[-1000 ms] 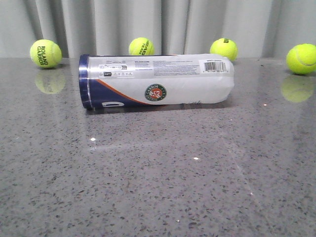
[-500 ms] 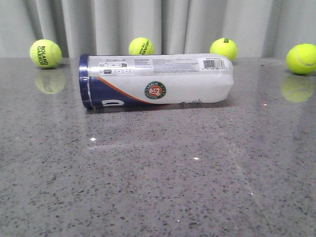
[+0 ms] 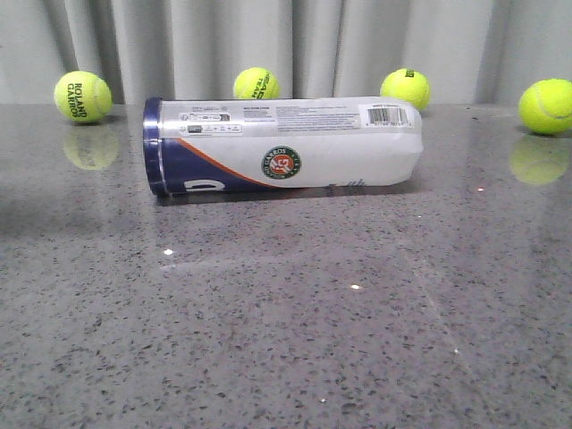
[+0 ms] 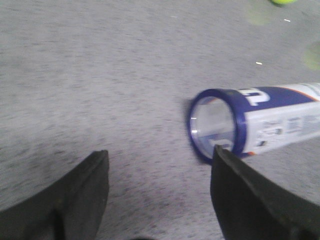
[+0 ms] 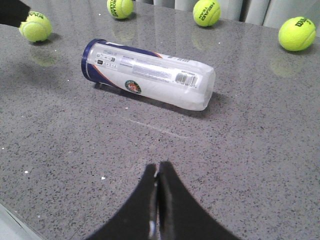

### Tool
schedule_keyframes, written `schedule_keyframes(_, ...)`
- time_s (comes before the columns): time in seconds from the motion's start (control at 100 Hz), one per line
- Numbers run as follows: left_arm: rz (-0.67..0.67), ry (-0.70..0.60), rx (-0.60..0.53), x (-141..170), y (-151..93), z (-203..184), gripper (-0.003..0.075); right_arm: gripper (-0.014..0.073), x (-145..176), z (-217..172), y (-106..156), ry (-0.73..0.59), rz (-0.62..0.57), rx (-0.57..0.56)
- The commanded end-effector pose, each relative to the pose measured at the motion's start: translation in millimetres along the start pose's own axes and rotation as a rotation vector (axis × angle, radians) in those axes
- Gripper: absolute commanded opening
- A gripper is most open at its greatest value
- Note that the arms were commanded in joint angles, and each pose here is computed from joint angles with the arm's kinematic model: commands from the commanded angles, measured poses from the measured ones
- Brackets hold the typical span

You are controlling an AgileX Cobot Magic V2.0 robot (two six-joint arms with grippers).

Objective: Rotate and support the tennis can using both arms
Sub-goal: 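Move the left gripper to the can's navy lid end and grasp it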

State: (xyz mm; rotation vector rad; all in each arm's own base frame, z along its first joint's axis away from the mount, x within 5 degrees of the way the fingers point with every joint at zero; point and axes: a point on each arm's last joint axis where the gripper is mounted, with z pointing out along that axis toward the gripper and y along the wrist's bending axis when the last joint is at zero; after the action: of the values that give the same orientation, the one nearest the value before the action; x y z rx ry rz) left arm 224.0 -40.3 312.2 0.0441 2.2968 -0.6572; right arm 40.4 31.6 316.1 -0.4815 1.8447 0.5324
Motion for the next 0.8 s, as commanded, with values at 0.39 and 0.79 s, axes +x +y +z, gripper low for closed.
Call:
schedule_keyframes(0.39, -0.083, 0.128, 0.356, -33, -13, 59, 0.043, -0.0068, -14, -2, 1, -0.097, -0.012, 0.0)
schedule_keyframes(0.79, -0.086, 0.218, 0.432, -19, -35, 102, 0.043, -0.0068, -14, -2, 1, -0.097, -0.012, 0.0)
